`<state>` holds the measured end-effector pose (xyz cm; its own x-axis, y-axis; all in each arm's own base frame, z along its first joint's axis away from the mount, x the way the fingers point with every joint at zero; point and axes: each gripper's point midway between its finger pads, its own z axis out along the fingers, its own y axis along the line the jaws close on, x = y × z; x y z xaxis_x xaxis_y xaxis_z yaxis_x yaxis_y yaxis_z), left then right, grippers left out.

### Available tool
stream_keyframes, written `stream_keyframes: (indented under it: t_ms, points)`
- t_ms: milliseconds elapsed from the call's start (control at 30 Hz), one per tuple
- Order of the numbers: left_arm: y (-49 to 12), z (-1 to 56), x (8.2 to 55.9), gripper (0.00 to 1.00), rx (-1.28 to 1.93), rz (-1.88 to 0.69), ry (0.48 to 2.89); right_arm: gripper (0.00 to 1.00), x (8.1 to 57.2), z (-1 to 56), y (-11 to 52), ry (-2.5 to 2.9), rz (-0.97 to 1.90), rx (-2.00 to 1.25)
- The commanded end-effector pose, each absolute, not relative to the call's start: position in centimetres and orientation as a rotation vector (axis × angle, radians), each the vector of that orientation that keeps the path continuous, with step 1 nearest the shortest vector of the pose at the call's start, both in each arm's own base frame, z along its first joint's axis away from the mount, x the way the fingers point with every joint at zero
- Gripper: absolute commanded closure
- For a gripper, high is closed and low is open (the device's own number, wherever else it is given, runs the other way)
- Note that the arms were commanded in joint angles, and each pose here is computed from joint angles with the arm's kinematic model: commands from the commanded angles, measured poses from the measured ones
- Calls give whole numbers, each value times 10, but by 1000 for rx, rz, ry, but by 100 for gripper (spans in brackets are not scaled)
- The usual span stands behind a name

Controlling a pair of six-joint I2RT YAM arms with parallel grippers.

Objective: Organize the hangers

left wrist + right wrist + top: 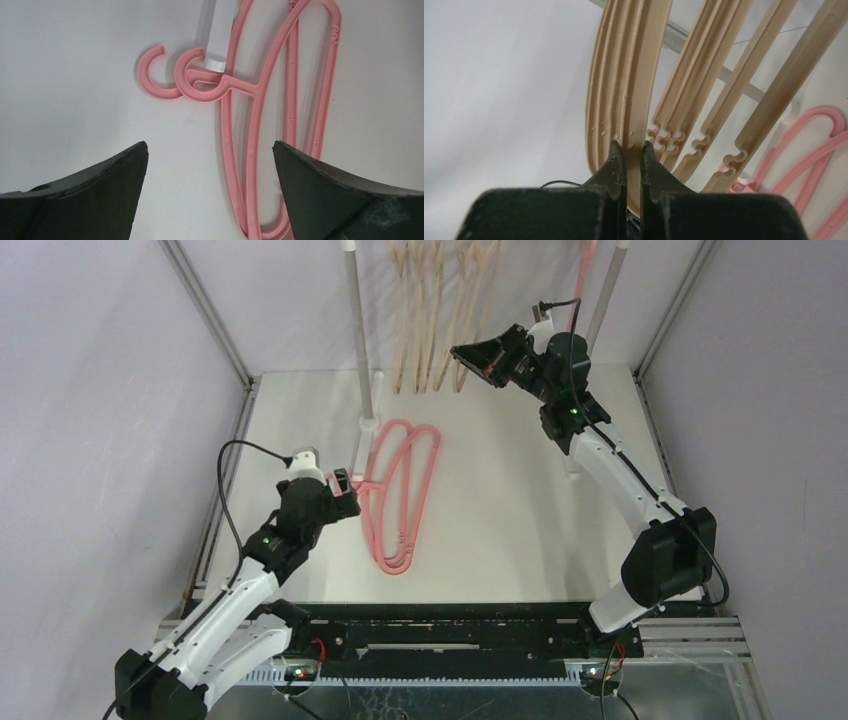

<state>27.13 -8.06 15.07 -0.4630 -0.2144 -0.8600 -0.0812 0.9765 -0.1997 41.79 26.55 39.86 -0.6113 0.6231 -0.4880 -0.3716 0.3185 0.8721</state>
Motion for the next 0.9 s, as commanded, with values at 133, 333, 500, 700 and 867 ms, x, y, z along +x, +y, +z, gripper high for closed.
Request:
stream_keyframes:
  t_ms: [133,333,500,700,867]
  points:
    - [-79,158,275,1,-213,-136,2032,100,407,416,285,1744,1473,195]
    - [-80,161,277,0,-210,-140,2023,100,406,402,324,1815,1494,146]
    - [-78,160,275,0,-215,-139,2019,100,406,395,352,1859,1513,100]
    - [-75,162,273,1,-219,-134,2005,100,411,389,380,1911,1523,34]
    - [-75,162,273,1,-221,-136,2004,100,412,384,382,1941,1495,7]
